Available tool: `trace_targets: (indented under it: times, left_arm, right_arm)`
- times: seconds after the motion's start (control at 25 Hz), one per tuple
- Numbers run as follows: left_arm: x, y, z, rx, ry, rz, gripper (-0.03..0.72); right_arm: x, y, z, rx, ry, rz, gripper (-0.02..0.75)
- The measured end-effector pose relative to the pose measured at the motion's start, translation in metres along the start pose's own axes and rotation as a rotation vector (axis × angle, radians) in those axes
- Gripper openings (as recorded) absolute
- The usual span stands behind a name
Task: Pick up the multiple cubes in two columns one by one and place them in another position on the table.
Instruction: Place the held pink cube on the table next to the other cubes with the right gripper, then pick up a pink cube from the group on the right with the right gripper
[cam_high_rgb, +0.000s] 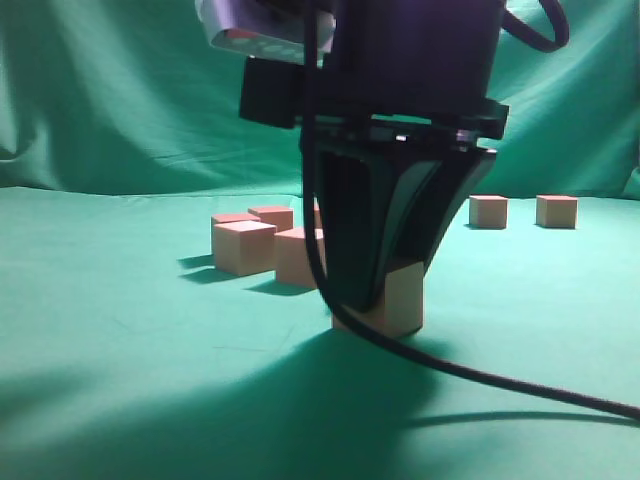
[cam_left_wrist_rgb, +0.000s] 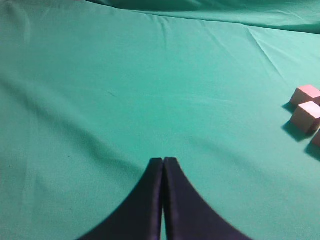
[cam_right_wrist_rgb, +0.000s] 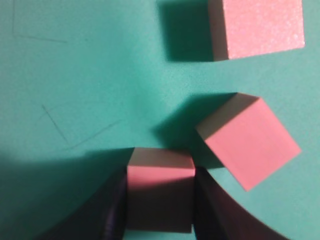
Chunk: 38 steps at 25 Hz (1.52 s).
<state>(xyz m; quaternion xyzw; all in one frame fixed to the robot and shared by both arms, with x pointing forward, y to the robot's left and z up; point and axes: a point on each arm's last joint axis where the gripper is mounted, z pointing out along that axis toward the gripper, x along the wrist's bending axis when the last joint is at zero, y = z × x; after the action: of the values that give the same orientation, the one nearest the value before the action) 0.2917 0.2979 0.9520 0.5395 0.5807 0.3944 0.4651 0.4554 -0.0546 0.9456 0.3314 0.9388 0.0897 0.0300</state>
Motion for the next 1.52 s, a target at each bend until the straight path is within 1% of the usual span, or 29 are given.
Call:
trace_targets:
  times: [0.08, 0.12, 0.2, 0.28, 0.4, 0.44, 0.48, 0.56, 0.64, 0.72, 0.84, 0.92, 0.96, 1.08, 1.2, 1.24, 1.32, 1.4, 1.52]
  left_arm:
    - [0.0, 0.0, 0.0, 0.0, 0.0, 0.0, 0.0]
    - [0.0, 0.0, 0.0, 0.0, 0.0, 0.0, 0.0]
    - [0.0, 0.0, 0.0, 0.0, 0.0, 0.0, 0.0]
    - [0.0, 0.0, 0.0, 0.0, 0.0, 0.0, 0.0]
    - [0.0, 0.0, 0.0, 0.0, 0.0, 0.0, 0.0]
    - [0.0, 0.0, 0.0, 0.0, 0.0, 0.0, 0.0]
    - [0.0, 0.0, 0.0, 0.0, 0.0, 0.0, 0.0]
    - [0.0, 0.0, 0.0, 0.0, 0.0, 0.0, 0.0]
    - [0.0, 0.0, 0.0, 0.0, 0.0, 0.0, 0.0]
    - [0.0, 0.0, 0.0, 0.0, 0.0, 0.0, 0.0]
    - [0.0, 0.0, 0.0, 0.0, 0.0, 0.0, 0.0]
    - [0.0, 0.0, 0.0, 0.0, 0.0, 0.0, 0.0]
    - [0.0, 0.0, 0.0, 0.0, 0.0, 0.0, 0.0]
    - [0.0, 0.0, 0.0, 0.0, 0.0, 0.0, 0.0]
    - [0.0, 0.0, 0.0, 0.0, 0.0, 0.0, 0.0]
    - [0.0, 0.0, 0.0, 0.0, 0.0, 0.0, 0.0]
    - [0.0, 0.0, 0.0, 0.0, 0.0, 0.0, 0.0]
    - [0.0, 0.0, 0.0, 0.0, 0.0, 0.0, 0.0]
    - [0.0, 0.0, 0.0, 0.0, 0.0, 0.0, 0.0]
  right_arm:
    - [0.0, 0.0, 0.0, 0.002, 0.0, 0.0, 0.271]
    - [0.0, 0.0, 0.0, 0.007, 0.0, 0.0, 0.326]
    - [0.0, 0.002, -0.002, 0.019, 0.001, 0.0, 0.409]
    - [0.0, 0.007, -0.009, 0.019, 0.002, -0.001, 0.472]
    - [0.0, 0.019, -0.024, 0.026, 0.003, -0.002, 0.464]
    - [-0.001, 0.022, -0.03, 0.03, 0.004, -0.002, 0.505]
    - [-0.001, 0.024, -0.035, 0.042, 0.005, -0.003, 0.491]
    - [-0.001, 0.032, -0.049, 0.05, -0.001, -0.008, 0.491]
    - [-0.004, 0.038, -0.062, 0.049, -0.028, -0.015, 0.491]
    - [-0.012, 0.046, -0.076, 0.03, -0.093, 0.01, 0.491]
    - [-0.039, 0.053, -0.096, -0.001, -0.229, 0.116, 0.491]
    - [-0.064, 0.054, -0.108, -0.02, -0.3, 0.205, 0.491]
    - [-0.081, 0.053, -0.115, -0.035, -0.326, 0.267, 0.491]
    - [-0.122, 0.044, -0.125, -0.059, -0.358, 0.435, 0.491]
    - [-0.165, 0.027, -0.127, -0.088, -0.346, 0.614, 0.491]
    - [-0.181, 0.021, -0.127, -0.107, -0.324, 0.678, 0.491]
    - [-0.201, 0.015, -0.123, -0.15, -0.289, 0.751, 0.491]
    - [-0.22, 0.011, -0.114, -0.181, -0.249, 0.793, 0.491]
    - [-0.233, 0.015, -0.094, -0.194, -0.228, 0.753, 0.491]
